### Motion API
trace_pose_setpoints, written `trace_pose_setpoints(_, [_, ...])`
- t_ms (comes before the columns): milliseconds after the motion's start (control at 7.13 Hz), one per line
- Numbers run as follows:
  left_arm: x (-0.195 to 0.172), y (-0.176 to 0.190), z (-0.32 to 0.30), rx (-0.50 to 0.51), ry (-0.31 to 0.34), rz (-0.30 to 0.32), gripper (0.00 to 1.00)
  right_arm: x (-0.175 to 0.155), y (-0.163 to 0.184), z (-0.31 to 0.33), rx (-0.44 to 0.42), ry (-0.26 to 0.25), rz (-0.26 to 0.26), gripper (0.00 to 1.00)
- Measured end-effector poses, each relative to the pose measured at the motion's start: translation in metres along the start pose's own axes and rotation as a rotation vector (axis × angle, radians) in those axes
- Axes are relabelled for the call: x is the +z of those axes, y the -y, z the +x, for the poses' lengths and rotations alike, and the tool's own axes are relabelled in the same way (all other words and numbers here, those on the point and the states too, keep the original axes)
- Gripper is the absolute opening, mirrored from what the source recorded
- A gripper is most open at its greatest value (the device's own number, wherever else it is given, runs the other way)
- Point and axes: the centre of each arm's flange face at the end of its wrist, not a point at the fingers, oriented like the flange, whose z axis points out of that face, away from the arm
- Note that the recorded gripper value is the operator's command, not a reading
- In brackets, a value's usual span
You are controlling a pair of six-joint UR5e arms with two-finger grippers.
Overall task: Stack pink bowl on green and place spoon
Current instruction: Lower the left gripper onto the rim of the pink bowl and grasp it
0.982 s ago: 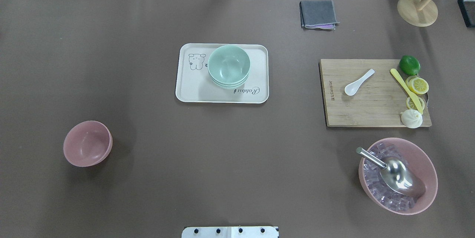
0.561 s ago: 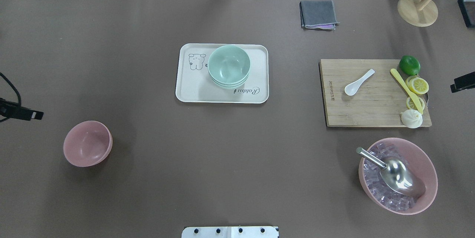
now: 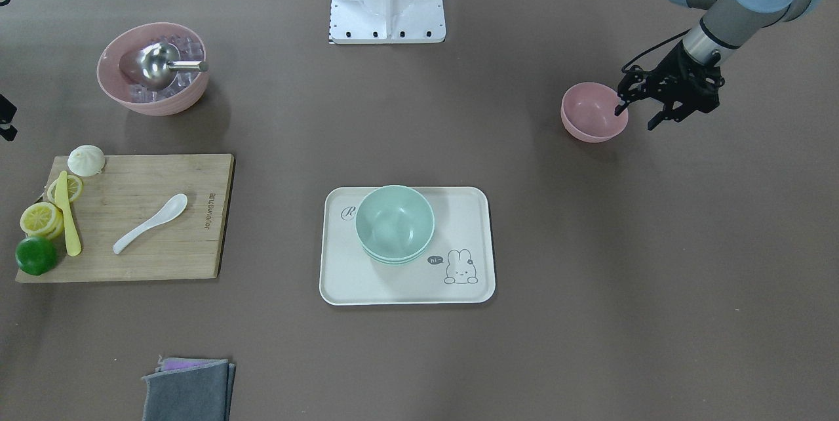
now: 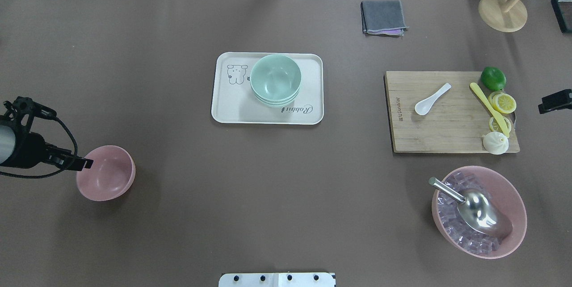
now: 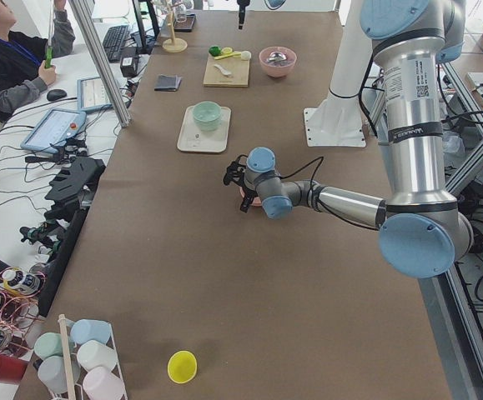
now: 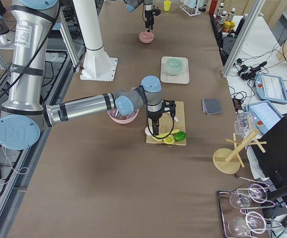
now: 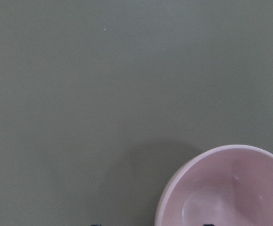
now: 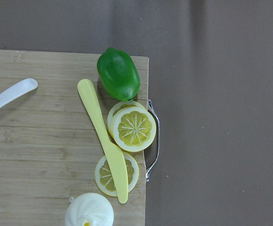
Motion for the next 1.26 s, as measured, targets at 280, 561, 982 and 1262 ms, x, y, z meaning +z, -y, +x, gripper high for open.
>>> trace_pose_setpoints(280, [0.005,-0.001,0.004,0.004,-0.003,-0.007,0.17,0.001,0.000,0.000,0.000,-0.001,0.000,1.00])
trace_pose_setpoints(561, [0.008,-0.002,0.007,0.009,-0.005,-0.012,0.00,0.001,0.000,0.001,0.001,-0.002,0.000,1.00])
trace_pose_setpoints(982, [0.008,-0.002,0.008,0.012,-0.008,-0.010,0.00,0.001,0.000,0.001,0.001,-0.002,-0.001,1.00])
trace_pose_setpoints(1262, [0.001,0.009,0.023,0.023,-0.041,0.000,0.00,0.001,0.000,0.001,0.001,-0.002,-0.001,1.00])
